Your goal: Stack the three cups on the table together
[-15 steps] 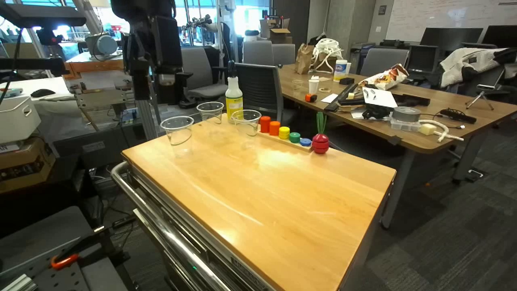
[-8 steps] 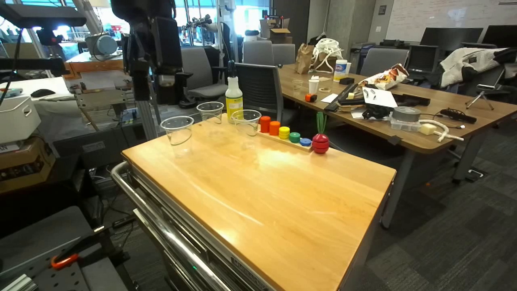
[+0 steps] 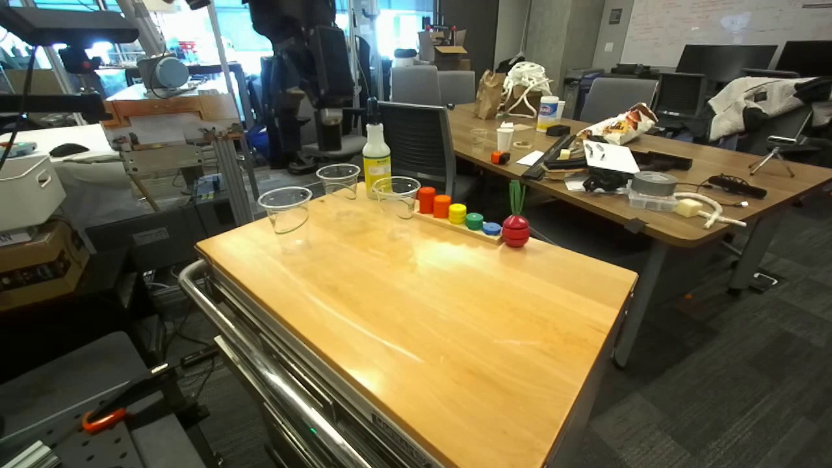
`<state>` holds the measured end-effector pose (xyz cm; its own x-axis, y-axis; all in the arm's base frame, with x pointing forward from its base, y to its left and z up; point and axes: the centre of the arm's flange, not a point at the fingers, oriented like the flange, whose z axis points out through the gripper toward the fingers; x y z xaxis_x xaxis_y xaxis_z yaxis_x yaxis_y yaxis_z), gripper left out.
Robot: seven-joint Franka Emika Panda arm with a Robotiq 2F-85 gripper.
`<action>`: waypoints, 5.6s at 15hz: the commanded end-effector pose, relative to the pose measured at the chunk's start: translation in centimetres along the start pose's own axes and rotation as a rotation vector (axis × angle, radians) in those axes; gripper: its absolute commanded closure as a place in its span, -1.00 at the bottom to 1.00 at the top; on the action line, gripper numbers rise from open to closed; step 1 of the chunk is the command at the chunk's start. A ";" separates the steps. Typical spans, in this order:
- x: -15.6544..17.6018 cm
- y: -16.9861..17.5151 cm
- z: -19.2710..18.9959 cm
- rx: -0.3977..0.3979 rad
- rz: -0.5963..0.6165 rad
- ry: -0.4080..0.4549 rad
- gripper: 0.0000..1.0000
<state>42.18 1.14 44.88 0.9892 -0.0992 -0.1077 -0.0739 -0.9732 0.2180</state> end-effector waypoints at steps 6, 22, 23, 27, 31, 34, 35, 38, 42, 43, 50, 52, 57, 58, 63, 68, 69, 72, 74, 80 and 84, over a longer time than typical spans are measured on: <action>13.7 -4.8 0.3 -0.012 0.022 0.038 -1.00; 27.9 -10.0 8.9 0.180 0.060 -0.085 -1.00; 28.1 -10.4 9.8 0.186 0.051 -0.102 -1.00; 27.7 -11.7 12.5 0.187 0.012 -0.157 -0.47; 27.6 -11.4 11.9 0.197 0.031 -0.167 0.17; 27.7 -10.3 10.6 0.220 0.075 -0.160 0.60; 27.9 -10.1 10.2 0.230 0.083 -0.158 0.74; 28.0 -9.5 10.2 0.249 0.098 -0.159 1.00; 27.1 -8.4 9.1 0.288 0.105 -0.190 0.97; 26.6 -8.0 8.3 0.300 0.112 -0.215 0.97; 18.9 -6.0 -3.4 0.318 0.090 -0.094 0.97; 16.4 -6.6 -6.1 0.349 0.035 -0.071 0.97; 11.4 -9.1 -7.1 0.366 -0.090 -0.038 0.97; 10.8 -9.6 -6.6 0.364 -0.107 -0.030 0.97; 8.6 -12.4 -3.6 0.399 -0.213 -0.070 0.97; 9.1 -14.1 -0.7 0.424 -0.281 -0.083 0.97; 9.5 -14.3 -0.2 0.417 -0.290 -0.083 0.97; 10.4 -14.7 0.9 0.442 -0.323 -0.096 0.97; 10.9 -15.2 1.6 0.477 -0.345 -0.110 0.97; 12.0 -16.5 4.5 0.464 -0.381 -0.142 0.97; 12.3 -17.4 6.3 0.437 -0.413 -0.143 0.53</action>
<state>53.97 14.72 34.19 0.9264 0.2723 -0.2599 0.1921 -0.9358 -0.2955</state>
